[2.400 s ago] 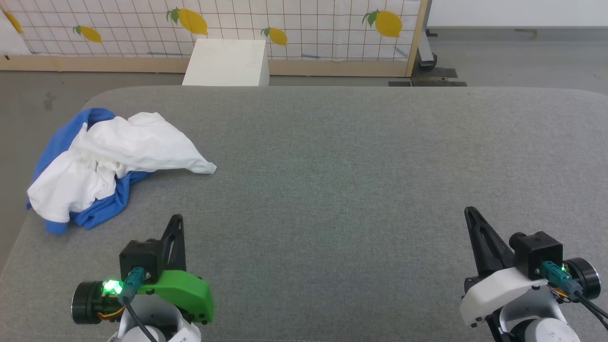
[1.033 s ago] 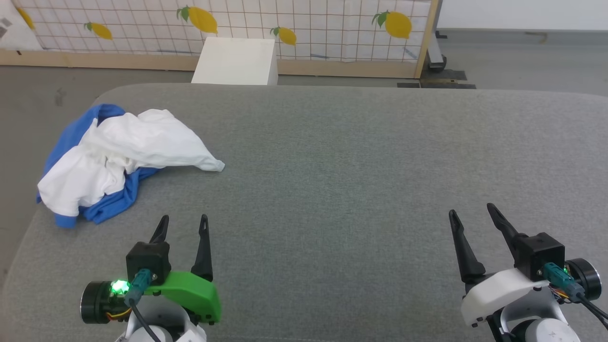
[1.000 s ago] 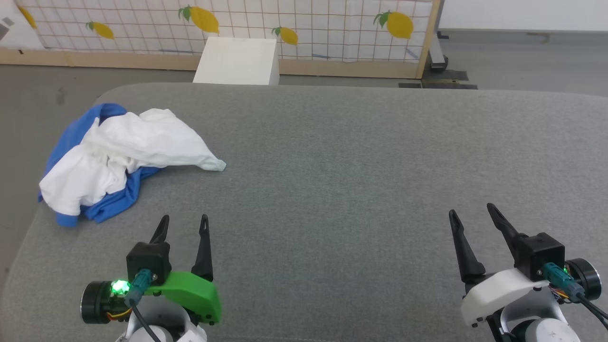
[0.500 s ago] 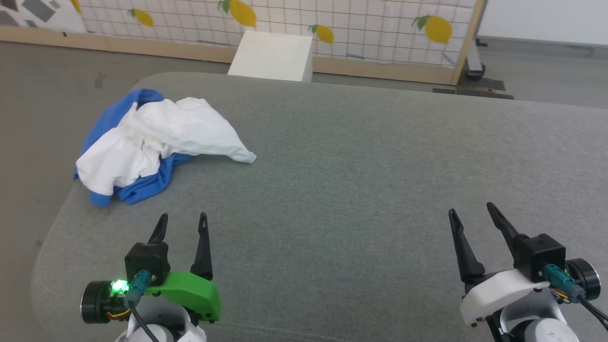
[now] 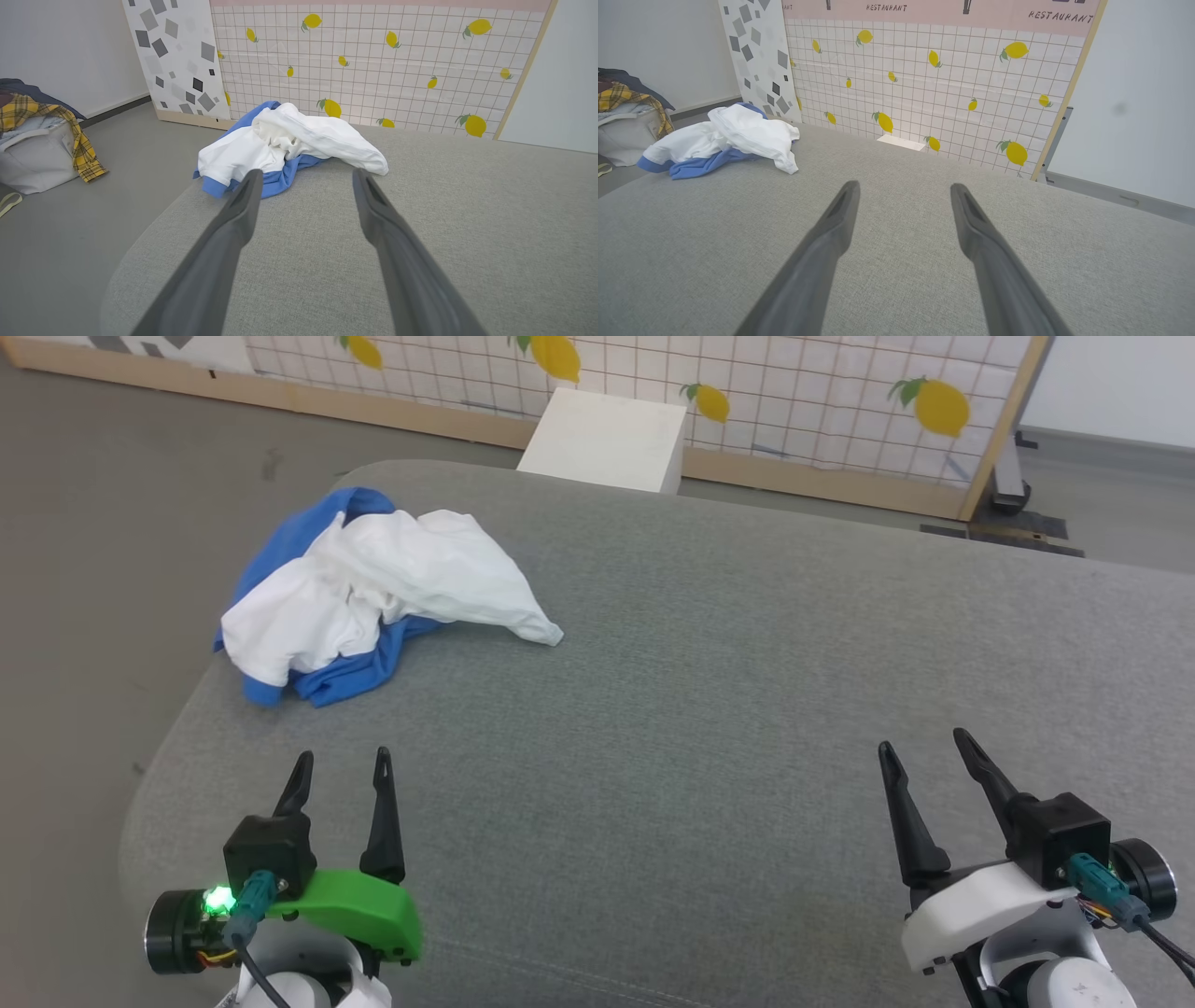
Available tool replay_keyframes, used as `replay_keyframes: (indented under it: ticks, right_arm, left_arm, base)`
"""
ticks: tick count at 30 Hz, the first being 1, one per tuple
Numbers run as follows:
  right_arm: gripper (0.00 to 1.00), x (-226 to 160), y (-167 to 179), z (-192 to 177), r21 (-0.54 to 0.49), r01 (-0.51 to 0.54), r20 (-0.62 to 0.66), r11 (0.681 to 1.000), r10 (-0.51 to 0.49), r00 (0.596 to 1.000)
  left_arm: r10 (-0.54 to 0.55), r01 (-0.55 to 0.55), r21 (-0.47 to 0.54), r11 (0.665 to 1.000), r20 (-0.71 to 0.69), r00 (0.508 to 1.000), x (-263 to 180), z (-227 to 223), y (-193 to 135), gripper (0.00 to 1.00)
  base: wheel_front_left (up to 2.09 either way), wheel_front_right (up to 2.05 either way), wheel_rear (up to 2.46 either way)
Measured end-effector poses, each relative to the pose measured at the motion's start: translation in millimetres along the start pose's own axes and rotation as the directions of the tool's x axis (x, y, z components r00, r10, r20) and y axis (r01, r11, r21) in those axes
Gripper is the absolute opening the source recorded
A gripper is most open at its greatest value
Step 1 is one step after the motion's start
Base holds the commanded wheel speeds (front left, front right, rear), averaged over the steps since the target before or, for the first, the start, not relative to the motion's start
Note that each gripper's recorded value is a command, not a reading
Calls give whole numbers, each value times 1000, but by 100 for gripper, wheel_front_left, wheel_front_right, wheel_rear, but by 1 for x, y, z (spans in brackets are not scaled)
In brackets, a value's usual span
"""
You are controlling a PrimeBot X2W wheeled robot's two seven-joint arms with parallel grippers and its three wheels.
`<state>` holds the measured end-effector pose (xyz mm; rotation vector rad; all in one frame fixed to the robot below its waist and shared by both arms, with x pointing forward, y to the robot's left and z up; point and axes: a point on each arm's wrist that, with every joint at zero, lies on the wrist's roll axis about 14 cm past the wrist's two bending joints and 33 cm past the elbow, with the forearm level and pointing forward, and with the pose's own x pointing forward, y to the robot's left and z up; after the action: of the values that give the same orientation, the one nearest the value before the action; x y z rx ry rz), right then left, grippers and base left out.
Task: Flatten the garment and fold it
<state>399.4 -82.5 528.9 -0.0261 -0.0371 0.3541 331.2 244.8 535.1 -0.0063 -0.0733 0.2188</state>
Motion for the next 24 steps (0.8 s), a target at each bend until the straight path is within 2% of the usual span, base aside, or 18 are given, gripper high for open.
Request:
replay_keyframes:
  ticks: [24]
  right_arm:
    - [100, 22, 39, 3, 17, -119, 33, 993, 118, 992]
  left_arm:
    - [141, -141, -15, 990, 37, 989, -22, 6, 45, 100]
  base:
    - [0, 0, 0]
